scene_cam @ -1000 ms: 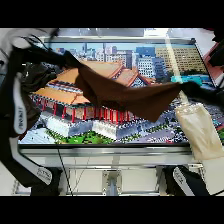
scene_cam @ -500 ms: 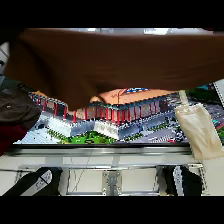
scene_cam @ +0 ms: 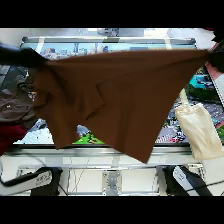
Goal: Fold the shirts.
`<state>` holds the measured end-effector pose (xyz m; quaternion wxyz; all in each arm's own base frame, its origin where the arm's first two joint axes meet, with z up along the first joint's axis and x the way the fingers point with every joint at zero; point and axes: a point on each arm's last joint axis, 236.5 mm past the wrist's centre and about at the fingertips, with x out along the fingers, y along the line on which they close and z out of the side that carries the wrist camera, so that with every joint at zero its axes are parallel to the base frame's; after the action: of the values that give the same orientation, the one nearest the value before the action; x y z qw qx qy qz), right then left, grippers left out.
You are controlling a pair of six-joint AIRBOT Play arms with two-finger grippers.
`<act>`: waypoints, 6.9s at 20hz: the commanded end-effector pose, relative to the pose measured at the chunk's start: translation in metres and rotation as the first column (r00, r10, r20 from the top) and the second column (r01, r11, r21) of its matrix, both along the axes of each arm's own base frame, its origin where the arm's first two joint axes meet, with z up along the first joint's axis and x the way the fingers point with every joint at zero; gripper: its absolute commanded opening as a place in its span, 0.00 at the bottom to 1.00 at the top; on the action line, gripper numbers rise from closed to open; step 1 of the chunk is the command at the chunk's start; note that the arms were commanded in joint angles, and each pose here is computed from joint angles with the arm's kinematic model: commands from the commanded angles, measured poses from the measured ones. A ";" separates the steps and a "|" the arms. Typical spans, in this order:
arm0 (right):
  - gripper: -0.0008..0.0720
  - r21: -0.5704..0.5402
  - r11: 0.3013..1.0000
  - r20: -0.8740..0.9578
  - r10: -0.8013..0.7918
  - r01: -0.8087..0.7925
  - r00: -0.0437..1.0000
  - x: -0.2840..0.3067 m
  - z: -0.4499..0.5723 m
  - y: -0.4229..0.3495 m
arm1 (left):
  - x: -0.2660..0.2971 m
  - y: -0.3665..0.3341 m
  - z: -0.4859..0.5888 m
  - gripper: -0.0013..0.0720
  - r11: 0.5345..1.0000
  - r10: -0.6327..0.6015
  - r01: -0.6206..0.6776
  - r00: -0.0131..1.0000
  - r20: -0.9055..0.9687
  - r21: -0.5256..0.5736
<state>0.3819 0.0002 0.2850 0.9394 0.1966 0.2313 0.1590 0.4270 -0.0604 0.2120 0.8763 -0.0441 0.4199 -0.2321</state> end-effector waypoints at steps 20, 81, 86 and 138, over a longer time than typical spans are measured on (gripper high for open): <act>0.51 -0.105 0.934 0.152 -0.324 0.341 0.934 0.104 -0.056 -0.054 | 0.107 0.171 0.016 0.75 0.933 0.321 -0.353 0.903 0.285 0.067; 0.51 0.444 0.722 -0.714 -0.074 0.531 0.697 -0.146 -0.365 0.119 | 0.093 0.085 -0.207 0.04 0.978 -0.083 0.116 0.978 -0.192 0.171; 0.47 0.323 0.857 -0.714 -0.057 0.401 0.698 -0.136 -0.365 0.127 | 0.092 0.084 -0.207 0.04 0.978 -0.084 0.118 0.977 -0.194 0.169; 0.04 -0.420 0.858 0.244 -0.208 0.296 0.947 -0.006 0.059 0.034 | -0.086 0.020 0.168 0.03 0.990 0.102 -0.136 0.888 0.449 0.043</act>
<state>0.2963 0.0187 0.4014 0.9969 0.0422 0.0660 0.0030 0.3049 -0.0512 0.4382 0.9794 0.0568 0.1069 -0.1618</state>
